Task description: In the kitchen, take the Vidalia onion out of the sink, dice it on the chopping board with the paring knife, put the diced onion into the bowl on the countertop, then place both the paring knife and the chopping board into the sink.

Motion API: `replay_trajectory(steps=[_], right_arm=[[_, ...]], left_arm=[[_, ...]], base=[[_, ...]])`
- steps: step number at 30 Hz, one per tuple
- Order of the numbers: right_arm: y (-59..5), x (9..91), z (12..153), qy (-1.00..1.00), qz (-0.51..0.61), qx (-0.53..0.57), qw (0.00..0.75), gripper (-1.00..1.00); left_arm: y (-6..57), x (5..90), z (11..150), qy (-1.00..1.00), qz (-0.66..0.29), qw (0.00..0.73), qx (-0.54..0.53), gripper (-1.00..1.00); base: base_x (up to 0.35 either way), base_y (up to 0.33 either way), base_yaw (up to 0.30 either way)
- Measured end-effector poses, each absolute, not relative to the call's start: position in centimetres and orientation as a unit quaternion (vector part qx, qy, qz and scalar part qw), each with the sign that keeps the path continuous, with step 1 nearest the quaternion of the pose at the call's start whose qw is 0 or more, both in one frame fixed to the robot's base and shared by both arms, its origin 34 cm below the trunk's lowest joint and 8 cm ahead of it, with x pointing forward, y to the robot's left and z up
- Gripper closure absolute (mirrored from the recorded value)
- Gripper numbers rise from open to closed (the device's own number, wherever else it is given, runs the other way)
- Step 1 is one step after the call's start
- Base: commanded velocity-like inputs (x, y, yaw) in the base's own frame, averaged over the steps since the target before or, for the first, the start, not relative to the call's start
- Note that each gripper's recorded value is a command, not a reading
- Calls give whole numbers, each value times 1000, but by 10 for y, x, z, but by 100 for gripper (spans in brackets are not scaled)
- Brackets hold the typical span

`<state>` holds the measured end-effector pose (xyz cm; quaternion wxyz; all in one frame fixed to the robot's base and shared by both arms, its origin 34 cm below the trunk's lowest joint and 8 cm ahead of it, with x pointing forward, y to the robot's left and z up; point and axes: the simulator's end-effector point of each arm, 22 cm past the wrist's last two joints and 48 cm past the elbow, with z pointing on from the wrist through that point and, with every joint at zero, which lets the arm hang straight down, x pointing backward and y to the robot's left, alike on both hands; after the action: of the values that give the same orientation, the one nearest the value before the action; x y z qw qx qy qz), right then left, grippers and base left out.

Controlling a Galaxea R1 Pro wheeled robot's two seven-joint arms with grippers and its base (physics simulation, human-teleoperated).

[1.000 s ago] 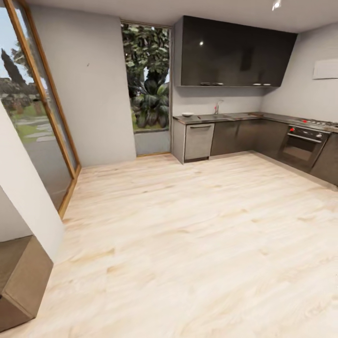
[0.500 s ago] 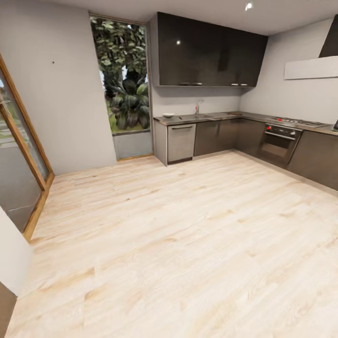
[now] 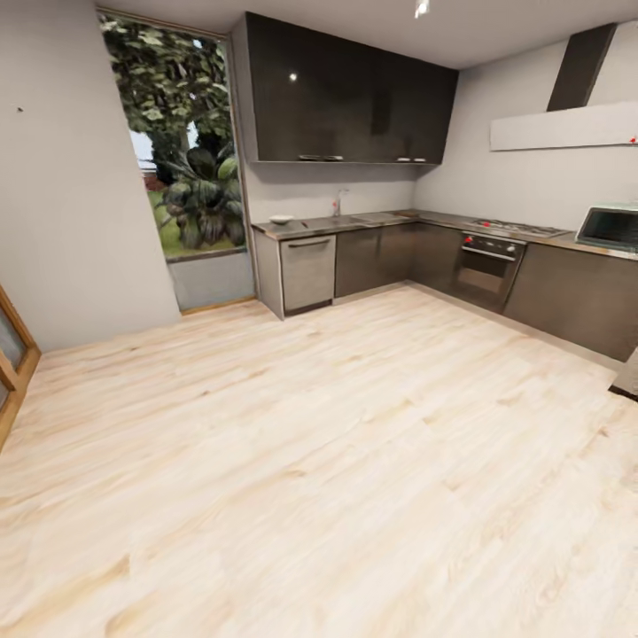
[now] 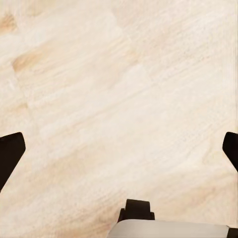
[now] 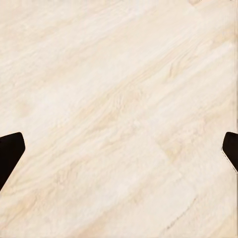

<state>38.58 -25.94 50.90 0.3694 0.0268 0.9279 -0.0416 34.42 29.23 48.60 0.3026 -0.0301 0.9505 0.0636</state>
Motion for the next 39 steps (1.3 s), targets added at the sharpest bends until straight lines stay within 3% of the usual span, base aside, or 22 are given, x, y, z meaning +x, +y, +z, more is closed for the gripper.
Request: replay_trajectory(steps=[39], right_arm=[[-259,386,509,928,-42,27,369,-100]], left_arm=[[292,345,486,950,64,303,-30,-100]], base=[[308,-124,-7]])
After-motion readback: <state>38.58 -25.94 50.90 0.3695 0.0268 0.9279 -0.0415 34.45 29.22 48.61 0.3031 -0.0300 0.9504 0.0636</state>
